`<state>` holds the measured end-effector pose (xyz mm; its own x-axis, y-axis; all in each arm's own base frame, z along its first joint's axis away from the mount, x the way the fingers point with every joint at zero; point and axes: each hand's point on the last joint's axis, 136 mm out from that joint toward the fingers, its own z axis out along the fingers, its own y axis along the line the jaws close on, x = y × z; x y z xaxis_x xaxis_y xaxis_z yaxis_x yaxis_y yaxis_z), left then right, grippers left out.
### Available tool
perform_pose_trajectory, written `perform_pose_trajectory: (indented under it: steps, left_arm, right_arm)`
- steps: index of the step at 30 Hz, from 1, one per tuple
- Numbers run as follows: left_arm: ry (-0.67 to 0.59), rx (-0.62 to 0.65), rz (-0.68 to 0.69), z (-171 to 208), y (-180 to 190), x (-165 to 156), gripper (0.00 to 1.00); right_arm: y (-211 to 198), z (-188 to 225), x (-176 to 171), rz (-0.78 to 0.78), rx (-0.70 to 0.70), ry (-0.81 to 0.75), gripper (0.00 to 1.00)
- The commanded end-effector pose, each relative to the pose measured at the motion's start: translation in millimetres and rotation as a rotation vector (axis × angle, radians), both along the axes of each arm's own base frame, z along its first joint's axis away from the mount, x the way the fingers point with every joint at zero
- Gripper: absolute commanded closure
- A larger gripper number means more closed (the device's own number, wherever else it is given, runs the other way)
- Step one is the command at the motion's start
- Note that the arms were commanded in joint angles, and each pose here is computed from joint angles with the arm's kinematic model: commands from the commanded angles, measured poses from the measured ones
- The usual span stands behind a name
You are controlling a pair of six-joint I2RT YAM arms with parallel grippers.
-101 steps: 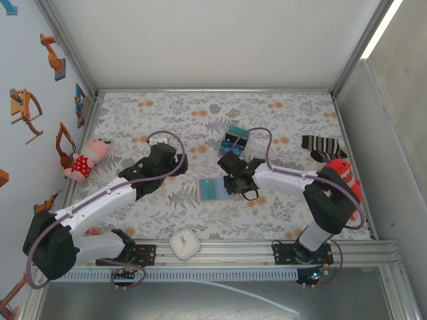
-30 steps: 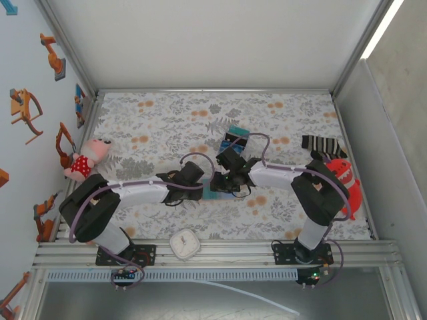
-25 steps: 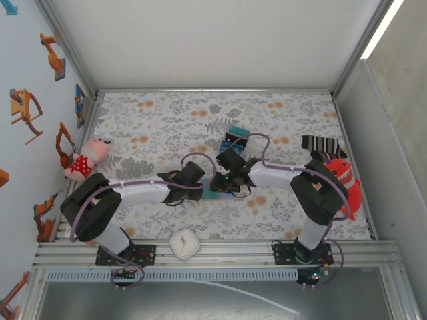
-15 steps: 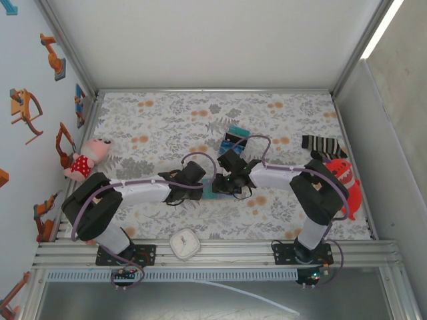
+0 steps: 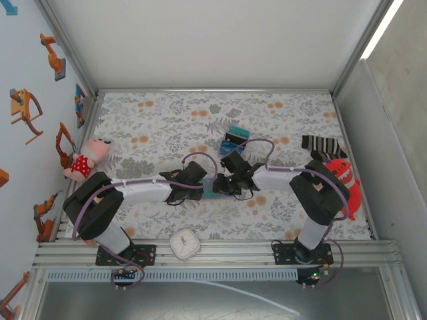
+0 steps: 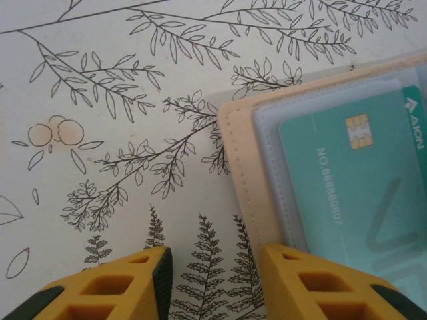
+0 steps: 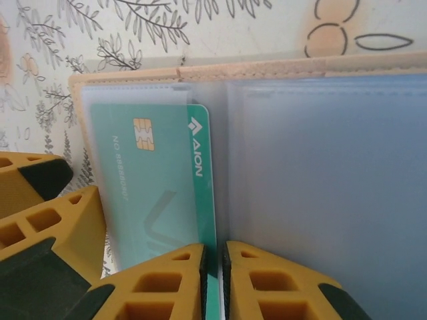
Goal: Take the credit cards out of the card holder
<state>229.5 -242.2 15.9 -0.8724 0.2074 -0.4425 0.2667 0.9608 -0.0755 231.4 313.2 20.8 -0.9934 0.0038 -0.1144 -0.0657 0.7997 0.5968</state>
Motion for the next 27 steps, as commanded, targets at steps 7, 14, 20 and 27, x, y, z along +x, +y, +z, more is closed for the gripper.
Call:
perform_pose_trajectory:
  steps: [7,14,20,27]
  left_arm:
    - [0.092,0.018,-0.045,-17,-7,-19,0.67]
    - [0.097,0.026,-0.043,-18,-6,-20,0.68]
    - [0.094,0.024,-0.045,-17,-7,-20,0.72]
    - [0.093,0.026,-0.046,-17,-7,-19,0.73]
  right_arm:
    - [11,12,-1,-0.008,0.144,0.007,0.87]
    - [15,20,2,-0.001,0.195,-0.014,0.87]
    - [18,29,3,0.013,0.227,-0.038,0.87]
    - [19,26,3,0.012,0.23,-0.035,0.91]
